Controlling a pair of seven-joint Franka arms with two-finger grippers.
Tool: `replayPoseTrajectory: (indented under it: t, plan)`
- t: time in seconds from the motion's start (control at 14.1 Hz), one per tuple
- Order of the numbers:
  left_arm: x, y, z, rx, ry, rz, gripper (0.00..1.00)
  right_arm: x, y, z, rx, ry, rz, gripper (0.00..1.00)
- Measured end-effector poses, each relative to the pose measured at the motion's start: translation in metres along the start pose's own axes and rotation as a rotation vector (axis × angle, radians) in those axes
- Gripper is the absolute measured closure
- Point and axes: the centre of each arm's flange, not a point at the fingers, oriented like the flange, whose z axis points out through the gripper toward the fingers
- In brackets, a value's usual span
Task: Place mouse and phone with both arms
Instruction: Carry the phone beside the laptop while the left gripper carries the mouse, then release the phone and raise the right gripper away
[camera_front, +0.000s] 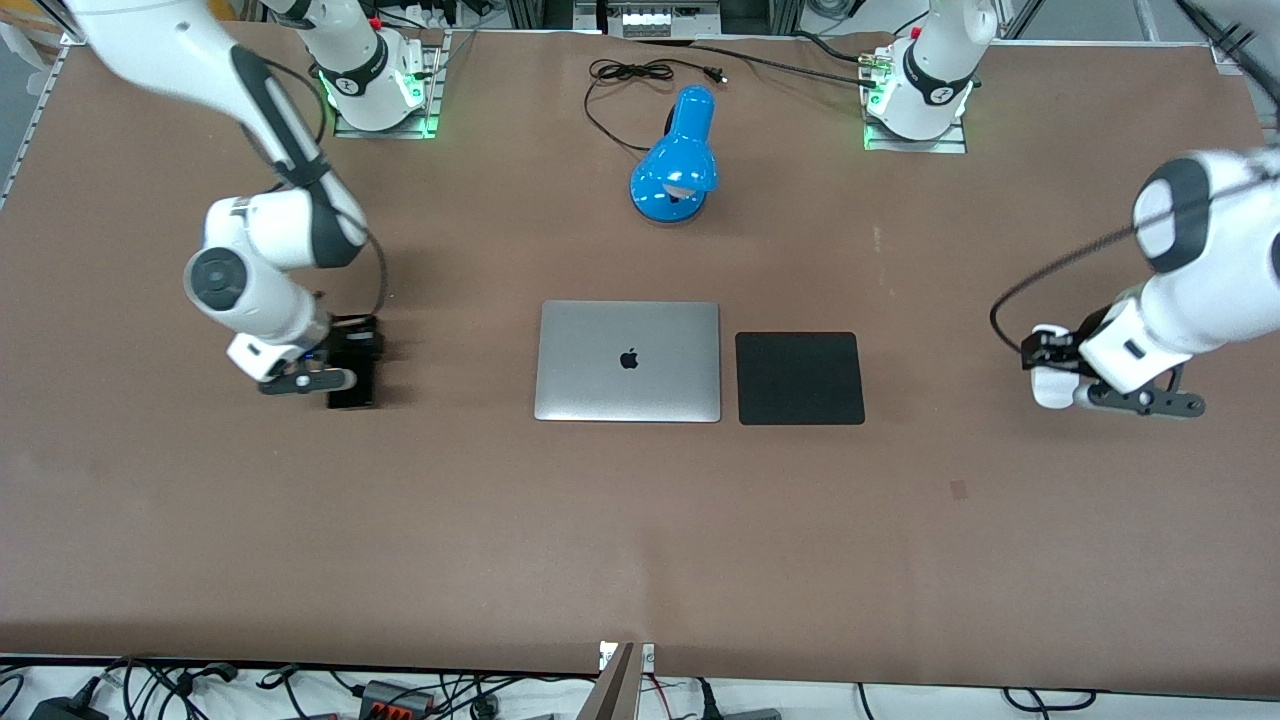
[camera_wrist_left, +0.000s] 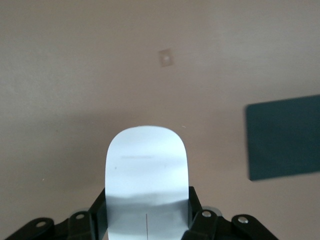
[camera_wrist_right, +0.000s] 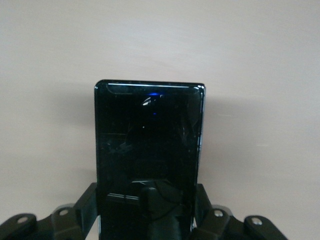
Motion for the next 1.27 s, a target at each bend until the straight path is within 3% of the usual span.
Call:
replayPoseTrajectory:
  t: [0.35, 0.71, 0.85, 0.92, 1.06, 1.27]
  plan:
    - [0.002, 0.108, -0.04, -0.019, -0.013, 0.003, 0.38, -0.016, -0.118, 0.018, 0.003, 0.002, 0.06, 0.22]
    - [0.015, 0.208, 0.01, -0.059, -0.021, -0.034, 0.38, -0.011, -0.129, 0.051, 0.01, -0.005, 0.06, 0.22]
    - [0.019, 0.229, 0.038, -0.029, -0.014, -0.062, 0.38, -0.008, -0.128, 0.049, 0.011, 0.0, 0.064, 0.07]
    - [0.02, 0.234, 0.053, -0.008, -0.001, -0.079, 0.38, -0.003, -0.128, 0.045, 0.014, 0.012, 0.066, 0.01]
    - [0.02, 0.24, 0.088, -0.012, 0.034, -0.109, 0.38, 0.01, -0.124, 0.018, 0.02, 0.047, 0.078, 0.0]
    - [0.02, 0.242, 0.145, -0.035, 0.062, -0.104, 0.38, 0.038, -0.074, -0.079, 0.023, 0.121, 0.16, 0.0]
